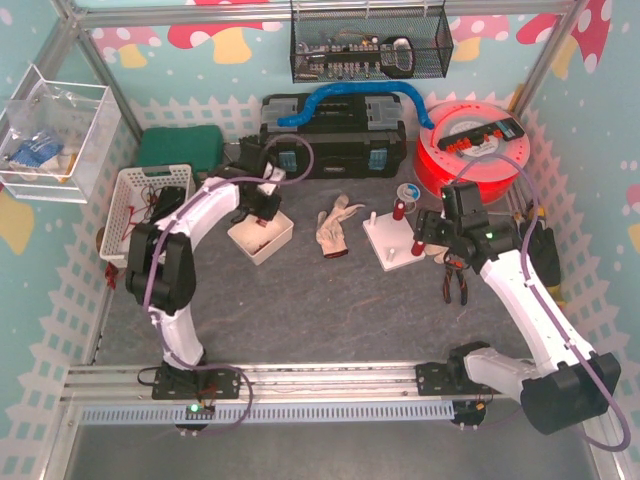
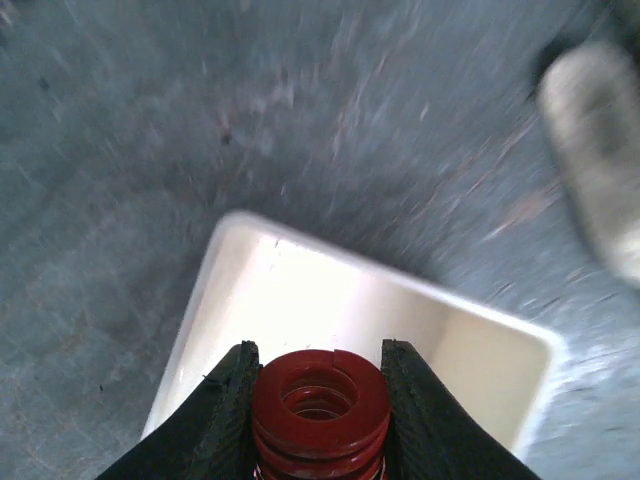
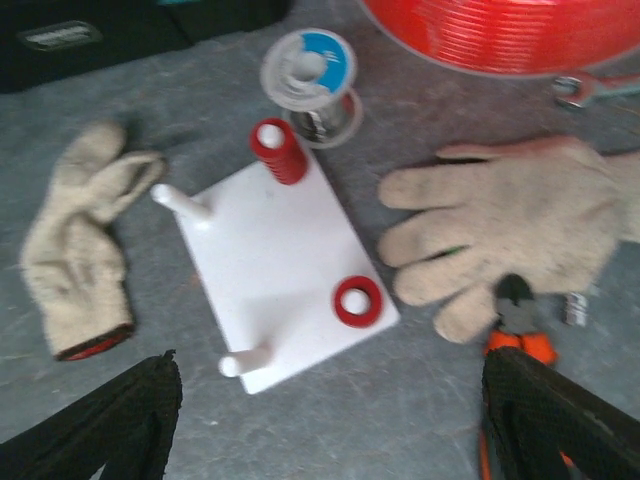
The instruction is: Install the large spring
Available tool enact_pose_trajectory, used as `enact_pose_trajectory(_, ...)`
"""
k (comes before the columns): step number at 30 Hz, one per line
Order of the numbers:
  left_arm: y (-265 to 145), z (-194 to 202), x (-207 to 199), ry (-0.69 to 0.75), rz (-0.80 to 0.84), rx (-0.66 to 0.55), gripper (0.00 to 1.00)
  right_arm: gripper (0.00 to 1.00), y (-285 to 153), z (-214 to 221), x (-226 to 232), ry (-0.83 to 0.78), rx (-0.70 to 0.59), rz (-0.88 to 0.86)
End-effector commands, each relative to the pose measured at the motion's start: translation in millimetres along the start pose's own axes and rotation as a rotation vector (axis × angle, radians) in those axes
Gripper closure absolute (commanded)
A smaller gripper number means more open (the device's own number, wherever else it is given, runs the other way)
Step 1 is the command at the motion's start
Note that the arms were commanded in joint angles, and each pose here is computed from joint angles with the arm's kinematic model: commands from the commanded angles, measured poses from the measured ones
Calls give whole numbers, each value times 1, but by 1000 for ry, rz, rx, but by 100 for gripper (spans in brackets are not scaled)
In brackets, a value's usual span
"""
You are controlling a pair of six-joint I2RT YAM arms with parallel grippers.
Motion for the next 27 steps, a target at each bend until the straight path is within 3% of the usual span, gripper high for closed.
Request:
enact_pose_trajectory(1, -60, -38, -13, -120, 122, -228, 84, 18, -10, -14, 22, -30, -107, -209)
enact_pose_trajectory(7, -97, -53, -28, -221, 259, -420, 87, 23, -28, -34, 55, -71, -241, -485)
enact_pose_trajectory(15, -141, -71, -42, -622, 567, -556, 90, 24, -55, -57, 93, -153, -538, -597)
enact_pose_trajectory(19, -143, -66, -54, -858, 750, -510, 93, 29, -56, -53, 125, -235, -661, -672)
enact_pose_trajectory(24, -150, -63, -66, -1009, 810, -472, 93, 31, -56, -38, 151, -474, -897, -598)
enact_pose_trajectory(27, -147, -55, -68, -1155, 844, -410, 94, 31, -47, -30, 165, -614, -958, -552)
Point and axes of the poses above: each gripper's point midway between its finger pads, its own y axis out along the fingers, its own x axis along the line the jaws close on, z = x × y, the point moved 6 cm from there along -y, back along the fingers, and after that the axes turned 1 degree about -y, right-handed, at the moved point
